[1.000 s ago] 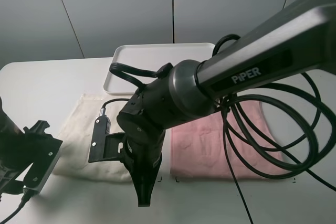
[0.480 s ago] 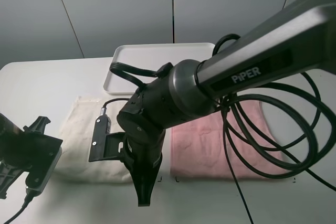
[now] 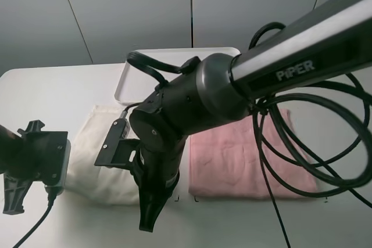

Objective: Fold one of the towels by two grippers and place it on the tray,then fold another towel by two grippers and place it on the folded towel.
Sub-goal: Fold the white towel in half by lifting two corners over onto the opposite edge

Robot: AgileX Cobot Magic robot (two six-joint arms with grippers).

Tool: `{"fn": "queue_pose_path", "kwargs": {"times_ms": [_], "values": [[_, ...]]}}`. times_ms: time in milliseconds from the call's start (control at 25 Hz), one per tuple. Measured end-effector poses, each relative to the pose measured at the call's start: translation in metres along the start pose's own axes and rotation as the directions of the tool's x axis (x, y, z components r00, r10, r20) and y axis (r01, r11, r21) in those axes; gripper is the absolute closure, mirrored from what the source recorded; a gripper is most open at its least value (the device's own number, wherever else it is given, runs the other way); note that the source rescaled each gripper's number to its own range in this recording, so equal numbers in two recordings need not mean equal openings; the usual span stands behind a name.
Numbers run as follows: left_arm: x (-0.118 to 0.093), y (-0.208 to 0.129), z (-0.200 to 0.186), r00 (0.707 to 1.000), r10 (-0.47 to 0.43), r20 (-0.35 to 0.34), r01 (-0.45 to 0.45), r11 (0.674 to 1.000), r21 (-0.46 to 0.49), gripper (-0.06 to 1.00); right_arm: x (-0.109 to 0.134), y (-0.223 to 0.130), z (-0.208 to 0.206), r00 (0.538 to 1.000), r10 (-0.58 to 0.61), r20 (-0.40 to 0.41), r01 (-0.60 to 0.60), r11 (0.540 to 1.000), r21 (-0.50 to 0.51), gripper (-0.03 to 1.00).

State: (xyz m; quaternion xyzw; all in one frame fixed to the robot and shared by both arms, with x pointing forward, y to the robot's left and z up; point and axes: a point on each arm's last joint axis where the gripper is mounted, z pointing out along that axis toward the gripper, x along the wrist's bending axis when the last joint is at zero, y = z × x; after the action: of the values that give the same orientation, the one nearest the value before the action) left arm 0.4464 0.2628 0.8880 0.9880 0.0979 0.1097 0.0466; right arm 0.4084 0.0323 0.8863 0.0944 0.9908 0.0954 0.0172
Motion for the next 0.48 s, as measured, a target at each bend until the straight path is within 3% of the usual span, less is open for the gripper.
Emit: {"fn": "queue_pose_path", "kwargs": {"times_ms": [240,480], "values": [[0.024,0.013,-0.023,0.983,-0.186,-0.004,0.185,0.982,-0.032,0.94,-0.003,0.006,-0.049,0.995,0.092,0.027,-0.088,0.988,-0.125,0.97],[0.044,0.023,-0.034,0.935,-0.35,-0.056,0.342,0.932,-0.117,0.94,-0.032,0.005,-0.069,0.955,0.296,0.027,-0.288,0.943,-0.169,0.97]]}}
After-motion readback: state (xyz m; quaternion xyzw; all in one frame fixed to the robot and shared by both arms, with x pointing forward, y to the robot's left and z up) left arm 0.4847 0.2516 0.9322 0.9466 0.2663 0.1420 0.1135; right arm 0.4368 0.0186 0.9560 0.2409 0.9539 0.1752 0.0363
